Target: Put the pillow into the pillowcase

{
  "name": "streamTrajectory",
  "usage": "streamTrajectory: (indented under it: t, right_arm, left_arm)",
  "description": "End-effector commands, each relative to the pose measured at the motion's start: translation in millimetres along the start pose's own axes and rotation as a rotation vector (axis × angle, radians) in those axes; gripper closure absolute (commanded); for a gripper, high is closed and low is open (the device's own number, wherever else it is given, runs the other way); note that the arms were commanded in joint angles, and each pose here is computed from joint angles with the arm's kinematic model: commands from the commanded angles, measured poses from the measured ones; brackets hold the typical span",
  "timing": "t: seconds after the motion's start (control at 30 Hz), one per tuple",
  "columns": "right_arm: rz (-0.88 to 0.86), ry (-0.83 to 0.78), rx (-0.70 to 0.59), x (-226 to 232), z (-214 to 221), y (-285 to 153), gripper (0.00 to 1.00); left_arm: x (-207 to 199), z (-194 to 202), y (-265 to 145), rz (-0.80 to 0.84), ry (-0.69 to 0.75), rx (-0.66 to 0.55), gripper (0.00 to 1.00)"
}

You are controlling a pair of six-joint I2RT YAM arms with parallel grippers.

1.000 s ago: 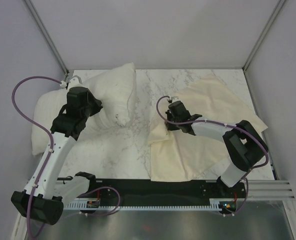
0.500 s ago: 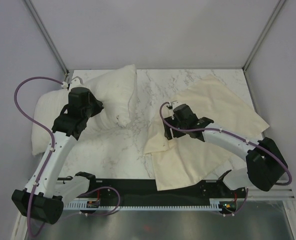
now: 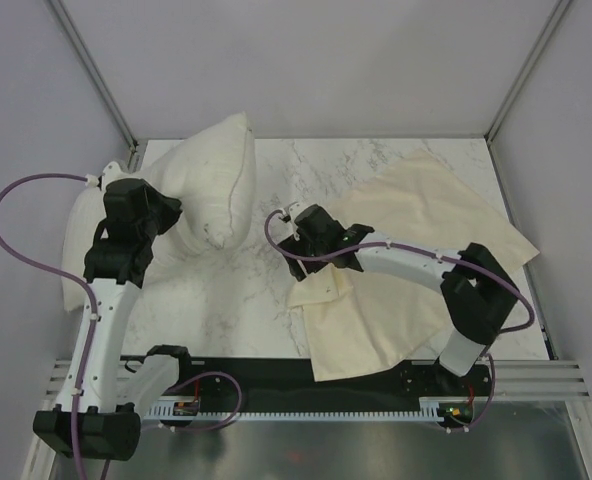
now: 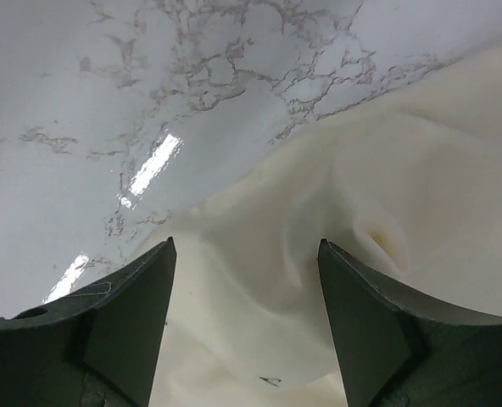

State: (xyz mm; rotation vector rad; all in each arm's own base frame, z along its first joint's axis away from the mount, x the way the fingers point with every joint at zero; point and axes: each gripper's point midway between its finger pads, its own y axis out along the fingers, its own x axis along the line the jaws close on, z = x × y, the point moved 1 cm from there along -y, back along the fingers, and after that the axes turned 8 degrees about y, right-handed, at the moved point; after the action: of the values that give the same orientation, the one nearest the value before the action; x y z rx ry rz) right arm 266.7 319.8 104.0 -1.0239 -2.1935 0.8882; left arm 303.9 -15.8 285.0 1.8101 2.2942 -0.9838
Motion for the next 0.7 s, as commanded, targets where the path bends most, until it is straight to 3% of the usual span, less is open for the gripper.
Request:
streamTrajectory:
  t: [0.0, 0.23, 0.33, 0.37, 0.43, 0.47, 0.57, 0.67]
  right_arm:
    - [-0.050, 0.011, 0.027, 11, -1, 29, 0.24]
    - [0.087, 0.114, 0.113, -15, 36, 79, 0.28]
    - [0.106, 0.142, 0.113, -18, 41, 88, 0.43]
    - [0.122, 0.150, 0.102, -20, 40, 92, 0.57]
    - [0.134, 0.206, 0.052, -23, 22, 95, 0.74]
    - [0.127, 0.240, 0.033, -24, 14, 96, 0.88]
    - [0.025, 0.417, -0.077, -27, -33, 99, 1.00]
    - [-0.106, 0.609, -0.157, -32, -83, 102, 1.00]
  left_arm:
    - [17, -30, -10, -0.072, -0.069, -0.144, 0.98]
    - [12, -29, -8, -0.050, -0.058, -0.128, 0.98]
    - [10, -28, -5, -0.039, -0.055, -0.116, 0.98]
    - [9, -27, -4, -0.039, -0.055, -0.113, 0.98]
    - [9, -26, -4, -0.037, -0.059, -0.110, 0.98]
    - [9, -26, -3, -0.036, -0.061, -0.111, 0.98]
    - [9, -24, -2, -0.033, -0.062, -0.105, 0.98]
    - [9, -20, 1, -0.030, -0.063, -0.093, 0.98]
